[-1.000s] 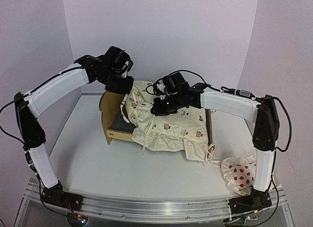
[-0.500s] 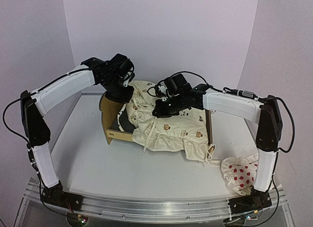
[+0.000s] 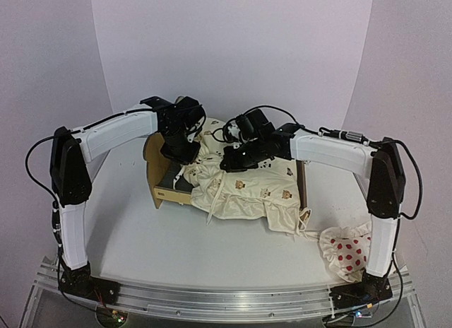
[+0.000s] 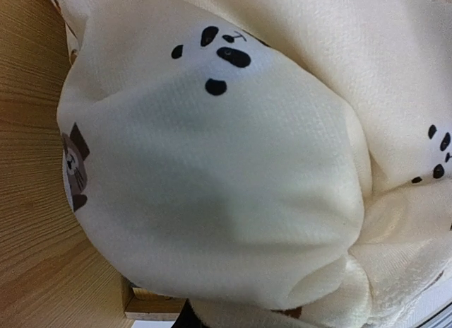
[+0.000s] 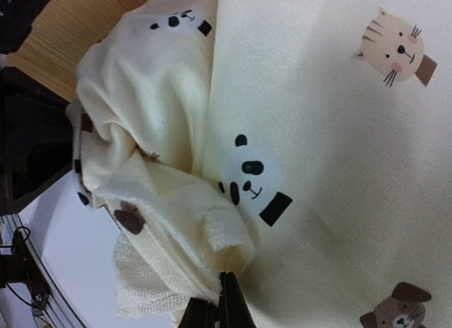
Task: Set up the pet bed
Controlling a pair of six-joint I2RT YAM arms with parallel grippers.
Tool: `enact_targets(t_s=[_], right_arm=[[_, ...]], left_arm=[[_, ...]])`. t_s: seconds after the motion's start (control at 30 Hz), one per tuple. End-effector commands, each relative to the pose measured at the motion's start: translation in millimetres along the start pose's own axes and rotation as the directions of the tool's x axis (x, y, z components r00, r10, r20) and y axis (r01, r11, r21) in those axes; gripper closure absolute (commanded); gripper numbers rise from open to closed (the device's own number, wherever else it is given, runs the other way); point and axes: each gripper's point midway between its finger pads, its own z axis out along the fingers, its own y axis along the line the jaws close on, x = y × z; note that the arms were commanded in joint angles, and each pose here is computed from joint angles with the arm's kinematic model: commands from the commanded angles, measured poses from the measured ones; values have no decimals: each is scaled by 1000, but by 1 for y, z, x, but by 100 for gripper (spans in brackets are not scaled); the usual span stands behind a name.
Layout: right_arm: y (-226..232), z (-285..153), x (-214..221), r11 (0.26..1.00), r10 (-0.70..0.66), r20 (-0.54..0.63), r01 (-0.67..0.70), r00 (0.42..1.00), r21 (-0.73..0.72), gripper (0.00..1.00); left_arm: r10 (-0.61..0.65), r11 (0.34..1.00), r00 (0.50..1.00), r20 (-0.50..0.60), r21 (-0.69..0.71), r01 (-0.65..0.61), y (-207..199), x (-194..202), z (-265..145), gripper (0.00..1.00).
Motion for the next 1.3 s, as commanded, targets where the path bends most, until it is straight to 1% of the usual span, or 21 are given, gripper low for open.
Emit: enact_targets(t_s=[0.0,0.13,0.2,0.27,0.3,0.33,0.4,0.47,0.6,0.67,0.8,0.9,1.03,1.13,1.2,1.27], right_arm=[[-3,13,-1,1000,-4,-4,4,1000,17,100],[-1,20,2,1000,-3,-22,3,1000,-2,100],[2,24,4,1000,-2,-35,1,999,-20,100],[6,27,6,999,-3,-47,1,999,-42,100],[8,28,6,999,-2,-50,-1,999,-55,100],[10,30,6,998,0,-56,-4,998,-67,100],[16,32,6,995,3,-64,-10,998,-96,100],[22,32,6,992,10,-72,-19,997,-126,100],[34,34,5,985,13,-79,-26,997,-172,100],[42,35,6,982,1,-81,-17,997,-187,100],[53,43,13,981,-20,-91,2,996,-196,100],[54,52,19,983,-17,-105,-3,994,-186,100],[55,61,26,985,-21,-125,0,992,-170,100],[56,66,29,989,-35,-126,15,991,-150,100],[55,68,20,992,-35,-99,22,994,-122,100],[53,66,2,996,-26,-48,22,999,-81,100]], left_arm=[[-24,999,999,24,-33,25,10,-9,-3,96],[-58,995,998,12,-80,59,20,1,4,95],[-75,993,997,9,-95,76,23,6,7,91],[-99,988,995,6,-116,99,27,11,8,82],[-110,986,994,8,-124,110,29,12,7,75],[-122,984,993,10,-130,122,31,14,6,65],[-137,982,990,19,-132,138,31,16,0,49],[-140,982,989,40,-122,144,27,15,-10,41],[-151,982,986,77,-102,158,16,18,-38,31],[-159,980,984,83,-112,168,14,26,-49,26],[-210,967,973,96,-128,221,14,54,-68,19],[-244,960,965,101,-112,255,15,77,-73,10],[-302,946,949,94,-93,310,20,108,-75,10],[-339,938,936,96,-45,344,17,123,-74,16],[-360,932,928,95,-7,362,14,134,-68,21],[-382,924,918,105,61,377,6,139,-65,27]])
